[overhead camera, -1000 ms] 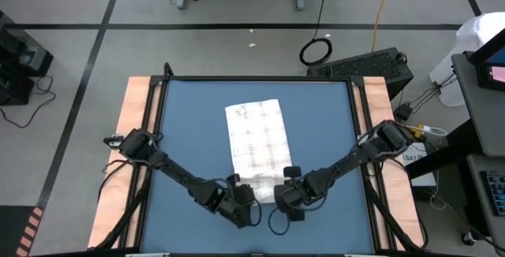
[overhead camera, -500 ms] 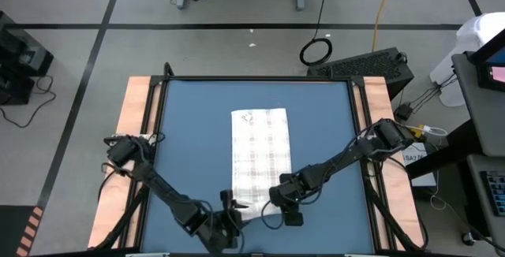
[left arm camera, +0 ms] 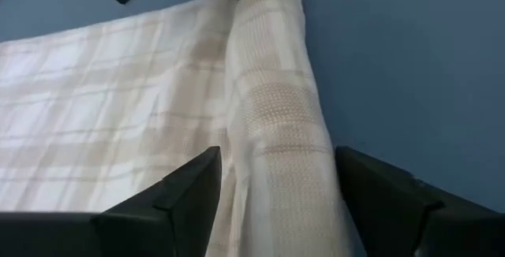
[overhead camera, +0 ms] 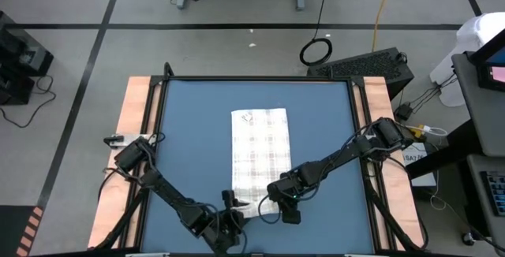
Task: Roll towel into tight, uniform cylinder
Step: Roll the white towel
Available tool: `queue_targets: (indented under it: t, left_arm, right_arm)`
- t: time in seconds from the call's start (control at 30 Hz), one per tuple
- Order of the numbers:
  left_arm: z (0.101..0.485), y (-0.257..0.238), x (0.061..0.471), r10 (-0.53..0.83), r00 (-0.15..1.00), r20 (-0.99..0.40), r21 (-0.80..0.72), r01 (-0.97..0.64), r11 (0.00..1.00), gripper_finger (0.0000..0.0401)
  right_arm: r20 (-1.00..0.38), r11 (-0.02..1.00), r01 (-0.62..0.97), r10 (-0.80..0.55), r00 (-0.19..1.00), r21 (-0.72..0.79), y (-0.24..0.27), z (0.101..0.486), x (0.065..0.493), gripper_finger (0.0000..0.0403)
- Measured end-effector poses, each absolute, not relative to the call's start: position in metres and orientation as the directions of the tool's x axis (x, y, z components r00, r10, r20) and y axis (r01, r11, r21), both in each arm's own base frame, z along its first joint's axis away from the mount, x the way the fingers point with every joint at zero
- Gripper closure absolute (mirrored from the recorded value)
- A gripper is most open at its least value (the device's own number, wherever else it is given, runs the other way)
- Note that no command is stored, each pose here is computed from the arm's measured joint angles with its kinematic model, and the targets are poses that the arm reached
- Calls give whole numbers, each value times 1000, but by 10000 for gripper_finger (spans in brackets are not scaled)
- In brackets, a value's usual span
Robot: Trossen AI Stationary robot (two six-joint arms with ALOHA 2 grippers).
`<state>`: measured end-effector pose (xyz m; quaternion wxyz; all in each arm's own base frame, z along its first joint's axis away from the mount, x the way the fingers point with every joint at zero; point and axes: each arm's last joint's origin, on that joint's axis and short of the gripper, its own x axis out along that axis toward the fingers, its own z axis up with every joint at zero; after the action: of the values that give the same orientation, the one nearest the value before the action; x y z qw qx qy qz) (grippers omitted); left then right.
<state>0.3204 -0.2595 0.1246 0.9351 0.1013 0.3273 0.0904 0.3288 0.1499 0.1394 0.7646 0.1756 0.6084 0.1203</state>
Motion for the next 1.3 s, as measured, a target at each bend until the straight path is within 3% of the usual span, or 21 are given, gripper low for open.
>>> queue_targets:
  t: [0.13,0.33,0.4,0.73,1.1,1.3]
  left_arm:
    - [123,-254,326,190,748,-636,201,-76,977,195]
    - [122,-241,338,100,709,-698,36,-105,994,336]
    - [122,-238,341,87,700,-709,-4,-128,992,364]
    - [123,-220,354,-65,628,-775,-168,-106,980,348]
    - [128,-204,364,-144,600,-787,-207,-37,978,357]
    - [134,-188,364,-139,623,-770,-209,-40,977,358]
  right_arm:
    - [-889,910,30,396,231,414,150,139,329,347]
    - [-895,916,39,379,236,399,154,139,327,334]
    - [-904,928,36,353,242,372,158,141,325,323]
    - [-956,996,-15,90,280,89,200,174,312,242]
    - [-839,983,-19,-144,525,-180,263,192,269,189]
    - [-780,960,-2,-226,584,-280,272,185,261,147]
